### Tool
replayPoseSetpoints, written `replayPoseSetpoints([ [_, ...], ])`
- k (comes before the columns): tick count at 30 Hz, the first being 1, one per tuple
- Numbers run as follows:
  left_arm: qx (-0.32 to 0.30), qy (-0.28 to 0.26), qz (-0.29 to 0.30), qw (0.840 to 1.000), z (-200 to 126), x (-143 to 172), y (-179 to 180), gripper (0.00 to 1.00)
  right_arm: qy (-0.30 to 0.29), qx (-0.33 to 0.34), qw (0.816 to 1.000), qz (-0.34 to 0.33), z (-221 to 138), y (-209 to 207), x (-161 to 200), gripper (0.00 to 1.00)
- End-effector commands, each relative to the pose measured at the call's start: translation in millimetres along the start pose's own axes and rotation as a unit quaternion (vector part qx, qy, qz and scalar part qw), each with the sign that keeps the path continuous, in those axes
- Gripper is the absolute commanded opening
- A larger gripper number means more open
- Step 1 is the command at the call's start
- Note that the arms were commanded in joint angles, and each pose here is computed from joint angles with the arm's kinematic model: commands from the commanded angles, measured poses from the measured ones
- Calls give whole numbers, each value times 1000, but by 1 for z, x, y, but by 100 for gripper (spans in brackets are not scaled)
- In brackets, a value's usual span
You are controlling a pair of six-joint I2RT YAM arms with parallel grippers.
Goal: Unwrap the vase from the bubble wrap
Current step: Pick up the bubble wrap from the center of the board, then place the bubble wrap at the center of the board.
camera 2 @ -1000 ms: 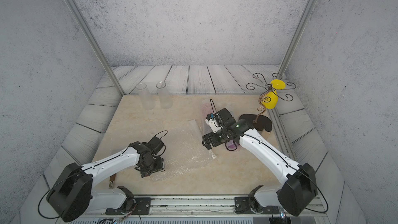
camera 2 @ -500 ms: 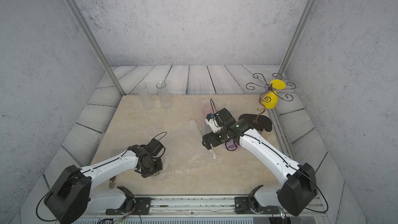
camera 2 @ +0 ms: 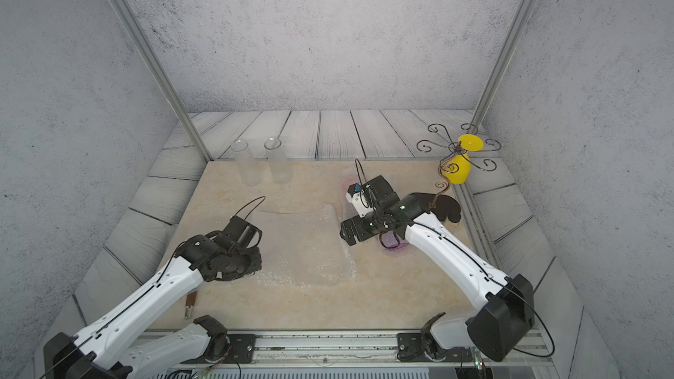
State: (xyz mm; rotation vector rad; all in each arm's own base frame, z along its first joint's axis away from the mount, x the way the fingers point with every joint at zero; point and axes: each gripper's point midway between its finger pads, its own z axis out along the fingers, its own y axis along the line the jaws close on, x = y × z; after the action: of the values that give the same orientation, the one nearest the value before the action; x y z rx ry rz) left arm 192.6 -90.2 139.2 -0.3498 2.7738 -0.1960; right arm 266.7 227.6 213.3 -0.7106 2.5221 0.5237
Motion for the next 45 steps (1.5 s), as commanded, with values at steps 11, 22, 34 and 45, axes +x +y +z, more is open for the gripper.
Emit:
replayPoseSetpoints([
  [11,-89,-56,-29,994,-49,-99,83,0,1,26,1000,-5,-10,-8,0,99],
  [22,-128,-129,-223,958,-70,-99,169,0,10,27,1000,-8,-10,-9,8,99],
  [34,-223,-163,-278,920,-73,-103,227,0,17,24,1000,0,-9,-8,15,99],
  [45,-260,-170,-290,905,-75,-104,242,31,12,33,999,-4,-15,-9,6,99],
])
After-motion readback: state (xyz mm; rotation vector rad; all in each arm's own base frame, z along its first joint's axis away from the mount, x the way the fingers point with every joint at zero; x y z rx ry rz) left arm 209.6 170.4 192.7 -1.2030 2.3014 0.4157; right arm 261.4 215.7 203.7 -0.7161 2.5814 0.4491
